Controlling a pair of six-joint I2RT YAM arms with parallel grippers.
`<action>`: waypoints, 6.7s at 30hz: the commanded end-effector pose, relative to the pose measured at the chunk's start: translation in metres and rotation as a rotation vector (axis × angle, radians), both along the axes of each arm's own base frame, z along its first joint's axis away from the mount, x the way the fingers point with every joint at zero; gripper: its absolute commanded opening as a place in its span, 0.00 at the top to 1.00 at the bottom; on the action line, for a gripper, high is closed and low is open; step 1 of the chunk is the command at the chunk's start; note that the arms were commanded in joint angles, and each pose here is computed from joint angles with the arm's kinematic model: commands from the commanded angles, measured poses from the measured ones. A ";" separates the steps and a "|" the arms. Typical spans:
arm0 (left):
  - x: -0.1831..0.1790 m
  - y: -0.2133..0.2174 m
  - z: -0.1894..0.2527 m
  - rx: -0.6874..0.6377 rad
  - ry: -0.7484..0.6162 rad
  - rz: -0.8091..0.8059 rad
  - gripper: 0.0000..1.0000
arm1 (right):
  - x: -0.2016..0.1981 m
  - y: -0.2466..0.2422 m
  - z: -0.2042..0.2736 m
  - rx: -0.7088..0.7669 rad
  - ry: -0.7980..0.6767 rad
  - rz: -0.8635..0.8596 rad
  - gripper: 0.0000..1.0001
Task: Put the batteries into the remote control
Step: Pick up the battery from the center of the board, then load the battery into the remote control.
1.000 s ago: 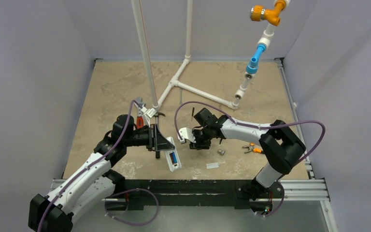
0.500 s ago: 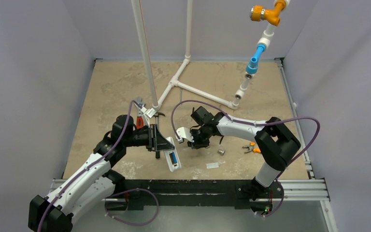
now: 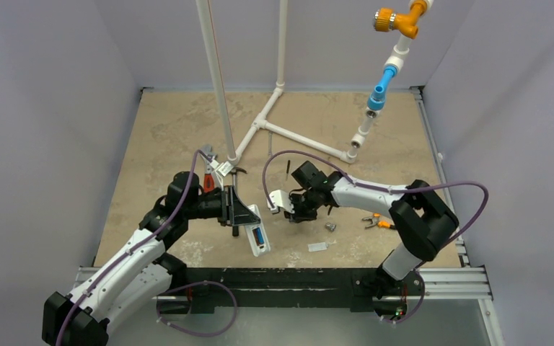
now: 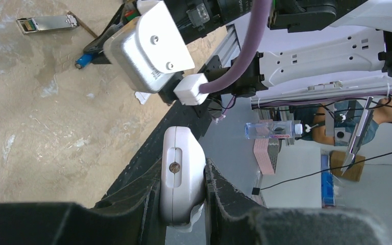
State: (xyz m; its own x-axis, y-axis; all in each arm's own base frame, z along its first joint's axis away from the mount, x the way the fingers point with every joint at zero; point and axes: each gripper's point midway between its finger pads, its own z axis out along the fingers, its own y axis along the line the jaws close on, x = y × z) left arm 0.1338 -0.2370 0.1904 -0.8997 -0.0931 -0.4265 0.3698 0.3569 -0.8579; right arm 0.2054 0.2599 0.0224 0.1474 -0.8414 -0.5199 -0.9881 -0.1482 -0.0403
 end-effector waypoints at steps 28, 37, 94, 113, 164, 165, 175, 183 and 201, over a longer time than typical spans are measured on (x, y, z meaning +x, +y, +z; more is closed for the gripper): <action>0.001 0.005 0.039 -0.060 -0.289 0.019 1.00 | -0.101 0.010 0.231 0.952 -0.201 0.158 1.00; -0.016 0.005 0.069 -0.164 -0.517 0.004 1.00 | -0.099 0.004 0.227 0.883 -0.189 0.123 1.00; -0.005 -0.002 0.090 -0.432 -0.458 0.112 1.00 | -0.061 -0.017 0.277 1.109 -0.034 -0.486 1.00; 0.041 -0.014 0.054 -0.487 -0.163 0.270 1.00 | -0.066 0.005 0.240 0.512 0.141 -0.957 1.00; 0.041 -0.001 0.042 -0.331 -0.113 0.353 1.00 | -0.067 0.084 0.194 0.302 0.240 -0.844 0.86; 0.040 -0.001 0.042 -0.331 -0.111 0.350 1.00 | -0.066 0.084 0.194 0.302 0.239 -0.846 0.84; 0.040 -0.001 0.039 -0.333 -0.100 0.350 1.00 | -0.066 0.088 0.207 0.364 0.252 -0.833 0.61; 0.036 -0.005 0.038 -0.341 -0.058 0.323 1.00 | -0.061 0.077 0.237 0.476 0.191 -0.817 0.51; 0.026 -0.009 0.039 -0.341 -0.021 0.264 1.00 | -0.104 0.042 0.245 0.863 -0.206 -0.113 0.56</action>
